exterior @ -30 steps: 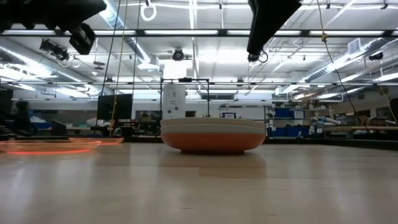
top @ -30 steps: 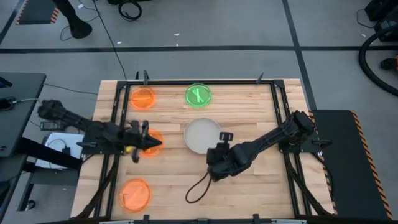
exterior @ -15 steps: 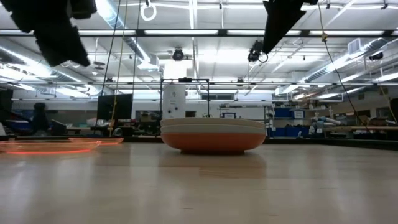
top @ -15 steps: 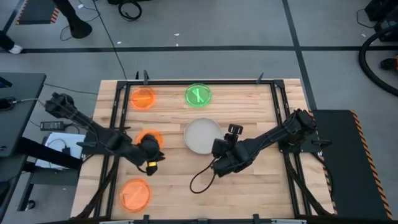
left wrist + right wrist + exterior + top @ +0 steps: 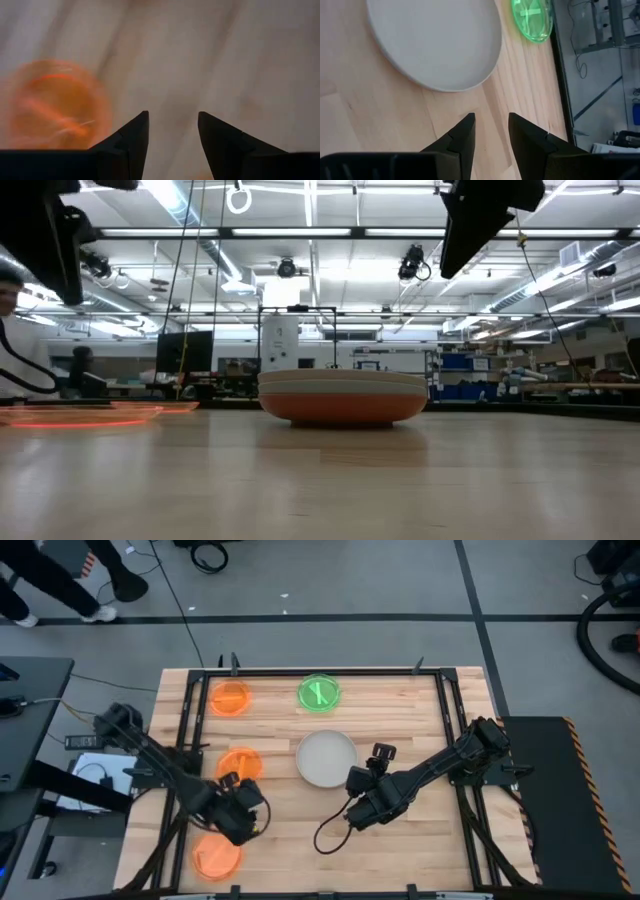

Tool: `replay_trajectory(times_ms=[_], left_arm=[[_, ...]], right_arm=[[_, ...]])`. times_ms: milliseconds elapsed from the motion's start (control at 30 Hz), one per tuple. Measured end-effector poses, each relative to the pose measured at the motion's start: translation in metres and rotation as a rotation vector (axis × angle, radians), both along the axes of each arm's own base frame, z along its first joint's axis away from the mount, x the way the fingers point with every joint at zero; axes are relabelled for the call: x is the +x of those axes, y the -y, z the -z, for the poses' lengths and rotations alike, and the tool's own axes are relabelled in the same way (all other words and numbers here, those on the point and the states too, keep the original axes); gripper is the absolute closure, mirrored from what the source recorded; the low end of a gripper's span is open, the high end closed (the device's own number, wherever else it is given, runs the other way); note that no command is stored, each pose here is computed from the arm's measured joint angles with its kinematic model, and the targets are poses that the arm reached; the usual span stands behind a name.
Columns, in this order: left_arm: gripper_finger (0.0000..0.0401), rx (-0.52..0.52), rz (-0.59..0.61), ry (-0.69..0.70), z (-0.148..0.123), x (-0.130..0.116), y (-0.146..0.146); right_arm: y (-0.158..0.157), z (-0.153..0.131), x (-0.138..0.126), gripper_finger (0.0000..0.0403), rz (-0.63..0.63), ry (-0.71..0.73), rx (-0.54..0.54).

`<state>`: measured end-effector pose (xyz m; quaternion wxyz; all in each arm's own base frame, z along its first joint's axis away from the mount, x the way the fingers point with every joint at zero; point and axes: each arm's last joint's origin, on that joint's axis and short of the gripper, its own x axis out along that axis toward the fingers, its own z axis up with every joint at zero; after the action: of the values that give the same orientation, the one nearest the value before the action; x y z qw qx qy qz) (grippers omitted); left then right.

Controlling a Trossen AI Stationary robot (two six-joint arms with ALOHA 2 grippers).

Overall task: Stack plastic plates
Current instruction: Stack the middle orange plate on top of the top orange plate

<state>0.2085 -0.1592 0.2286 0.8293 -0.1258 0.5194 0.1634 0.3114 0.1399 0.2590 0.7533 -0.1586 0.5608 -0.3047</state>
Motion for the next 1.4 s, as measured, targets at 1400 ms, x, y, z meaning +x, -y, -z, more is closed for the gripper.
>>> replay_trajectory(times_ms=[1400], left_arm=[[0.0223,0.239,-0.244,-0.507,0.096,0.055,-0.054]], right_arm=[[-0.002,0.002,-0.001,0.0277,0.015,-0.040,0.069]])
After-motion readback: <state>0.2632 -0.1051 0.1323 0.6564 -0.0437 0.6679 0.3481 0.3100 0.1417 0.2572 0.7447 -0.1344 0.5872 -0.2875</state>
